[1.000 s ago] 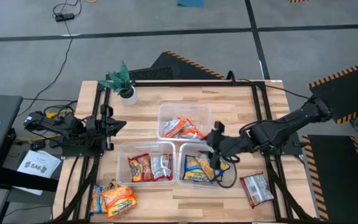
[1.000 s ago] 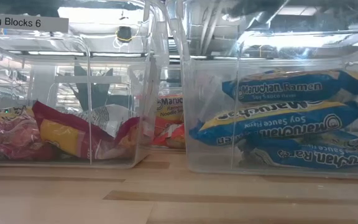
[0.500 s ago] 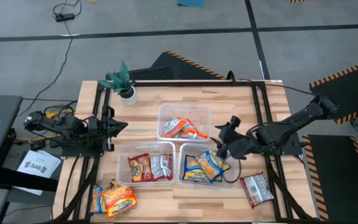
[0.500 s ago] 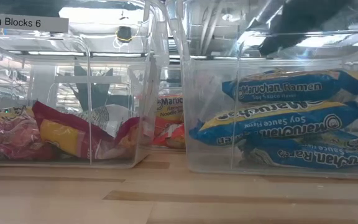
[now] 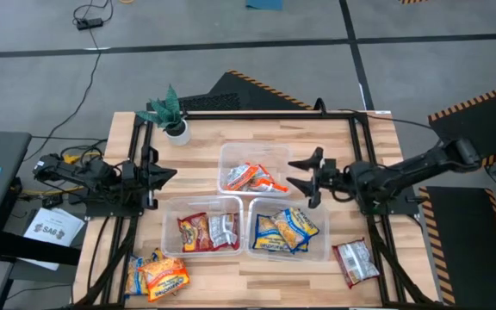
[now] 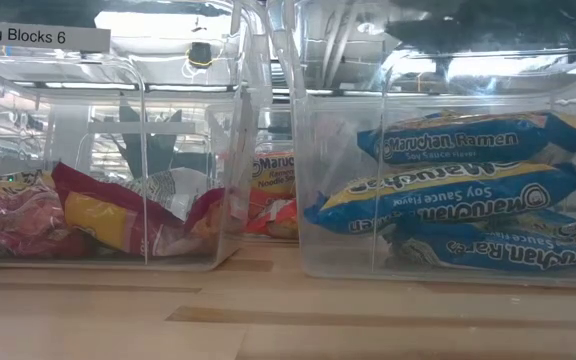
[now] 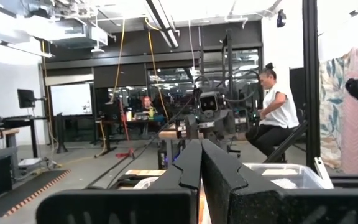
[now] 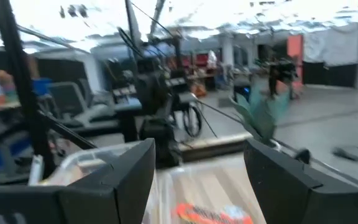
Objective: Sort Maruchan noodles
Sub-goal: Put the orange noodle pack into the top transparent bin
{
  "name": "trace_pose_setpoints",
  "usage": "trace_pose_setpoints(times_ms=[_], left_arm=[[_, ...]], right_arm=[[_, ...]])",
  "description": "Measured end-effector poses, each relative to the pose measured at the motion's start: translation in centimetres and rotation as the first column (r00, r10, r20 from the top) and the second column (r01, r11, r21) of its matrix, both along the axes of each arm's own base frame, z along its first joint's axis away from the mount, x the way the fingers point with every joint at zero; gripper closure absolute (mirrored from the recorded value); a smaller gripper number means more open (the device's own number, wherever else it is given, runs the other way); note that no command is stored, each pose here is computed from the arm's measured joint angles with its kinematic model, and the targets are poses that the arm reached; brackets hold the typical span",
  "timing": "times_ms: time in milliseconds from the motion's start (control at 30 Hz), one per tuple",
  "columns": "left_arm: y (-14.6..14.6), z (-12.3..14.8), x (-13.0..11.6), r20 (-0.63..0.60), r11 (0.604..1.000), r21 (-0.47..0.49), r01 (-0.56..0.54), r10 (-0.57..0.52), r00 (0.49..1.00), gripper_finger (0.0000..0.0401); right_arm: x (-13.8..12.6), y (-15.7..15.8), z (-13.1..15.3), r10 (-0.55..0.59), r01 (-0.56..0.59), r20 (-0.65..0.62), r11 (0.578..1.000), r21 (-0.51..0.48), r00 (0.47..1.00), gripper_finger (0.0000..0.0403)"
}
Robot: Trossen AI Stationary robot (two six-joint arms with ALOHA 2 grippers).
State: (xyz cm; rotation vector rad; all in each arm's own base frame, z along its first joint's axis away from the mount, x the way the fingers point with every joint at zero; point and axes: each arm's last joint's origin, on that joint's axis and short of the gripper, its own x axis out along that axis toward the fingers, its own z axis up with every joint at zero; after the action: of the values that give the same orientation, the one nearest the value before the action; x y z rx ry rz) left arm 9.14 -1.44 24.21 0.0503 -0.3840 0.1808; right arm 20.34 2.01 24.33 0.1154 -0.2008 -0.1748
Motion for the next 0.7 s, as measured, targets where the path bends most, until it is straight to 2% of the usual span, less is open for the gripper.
trace_pose_setpoints(times_ms=[200,267,333,433,700], left_arm=[[0.0,-0.1,0.0,-0.014,1.000,0.014,-0.005,0.005,1.000,0.0401],[0.0,0.2,0.0,-0.002,1.000,-0.017,0.013,-0.013,1.000,0.0401],[-0.2,0.7,-0.2,0.026,0.995,-0.050,0.086,-0.085,0.996,0.0397],[-0.8,1.2,-0.1,0.042,0.969,-0.042,0.245,-0.243,0.969,0.0376],[-2.8,4.0,1.2,0.009,0.868,-0.099,0.486,-0.488,0.873,0.0272]], right_arm=[[0.6,-0.7,-0.1,-0.009,0.009,-0.010,1.000,0.000,1.000,0.0134],[0.7,-0.8,-0.2,-0.014,0.014,-0.016,1.000,0.000,1.000,0.0134],[0.8,-0.8,-0.4,-0.014,0.014,-0.028,1.000,-0.001,1.000,0.0134],[0.8,-0.6,-0.5,0.002,-0.001,-0.034,0.999,0.032,0.999,0.0134],[0.8,0.2,-1.0,0.058,-0.049,-0.069,0.992,0.116,0.996,0.0134]])
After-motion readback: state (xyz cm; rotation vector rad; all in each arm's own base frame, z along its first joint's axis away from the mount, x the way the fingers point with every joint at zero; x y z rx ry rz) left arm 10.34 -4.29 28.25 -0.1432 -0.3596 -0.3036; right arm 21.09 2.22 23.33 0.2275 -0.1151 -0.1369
